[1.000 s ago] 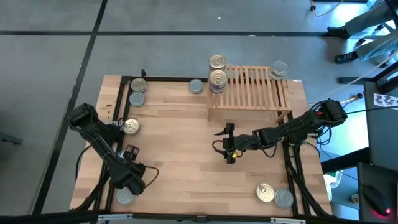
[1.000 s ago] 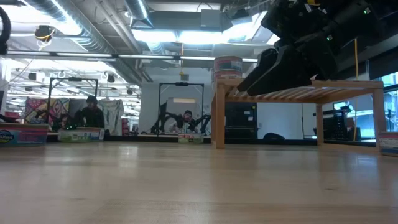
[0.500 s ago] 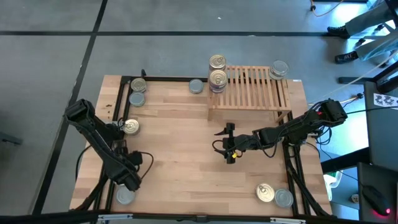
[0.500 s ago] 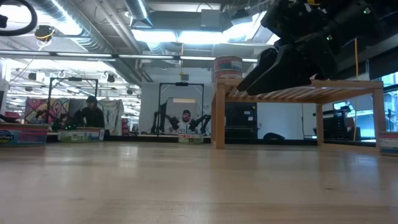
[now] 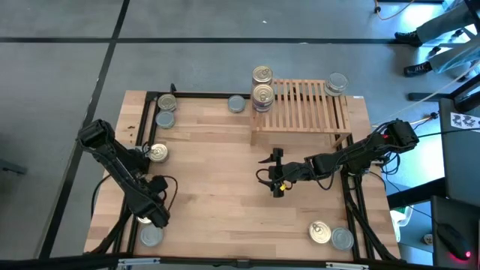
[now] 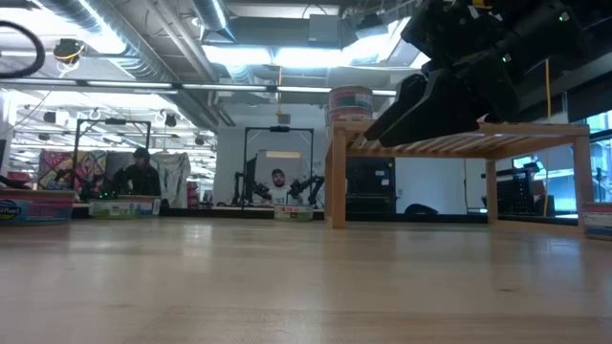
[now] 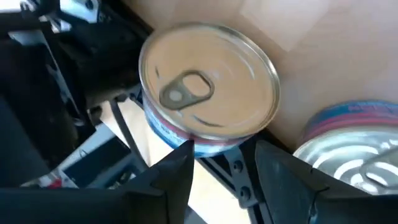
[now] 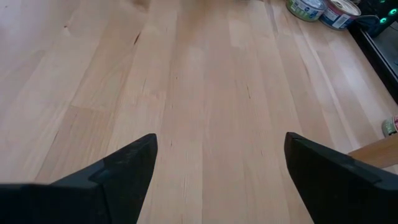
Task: Stack canned seafood by type on shelf
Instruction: Put the blue-pink tuna can on the shelf aligned with the other blue-pink tuna can
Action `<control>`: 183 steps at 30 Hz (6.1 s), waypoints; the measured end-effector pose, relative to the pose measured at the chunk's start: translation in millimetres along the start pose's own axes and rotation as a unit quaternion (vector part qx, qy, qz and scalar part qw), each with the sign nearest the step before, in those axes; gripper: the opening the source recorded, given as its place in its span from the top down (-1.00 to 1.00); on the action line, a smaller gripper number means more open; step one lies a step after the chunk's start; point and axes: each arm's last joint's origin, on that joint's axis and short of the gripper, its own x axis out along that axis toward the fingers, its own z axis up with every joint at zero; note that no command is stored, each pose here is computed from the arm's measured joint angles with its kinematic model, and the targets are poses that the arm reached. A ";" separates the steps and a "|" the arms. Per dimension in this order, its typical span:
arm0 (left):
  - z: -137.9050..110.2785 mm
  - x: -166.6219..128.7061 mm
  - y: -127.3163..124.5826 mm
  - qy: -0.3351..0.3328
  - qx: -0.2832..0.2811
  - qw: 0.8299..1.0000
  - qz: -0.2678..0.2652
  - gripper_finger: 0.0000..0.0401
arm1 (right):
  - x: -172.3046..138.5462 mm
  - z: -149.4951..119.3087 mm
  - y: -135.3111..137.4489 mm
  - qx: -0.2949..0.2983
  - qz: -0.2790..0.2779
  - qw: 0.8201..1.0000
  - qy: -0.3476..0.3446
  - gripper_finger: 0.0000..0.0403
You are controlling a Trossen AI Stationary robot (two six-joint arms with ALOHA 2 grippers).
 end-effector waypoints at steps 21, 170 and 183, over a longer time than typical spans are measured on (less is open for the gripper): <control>8.5 22.2 -3.3 -0.078 -0.086 0.993 -0.033 0.16 | 0.0 0.1 0.3 0.000 0.005 1.000 -0.001 -0.71; 229.6 -3.2 -38.1 -0.499 0.190 0.796 -0.285 -0.32 | 6.3 7.5 6.7 0.030 0.080 0.995 -0.057 -0.71; 223.9 43.7 -27.0 -0.540 0.111 0.765 -0.333 -0.29 | 47.3 -4.9 26.7 -0.081 0.103 0.990 -0.054 -0.71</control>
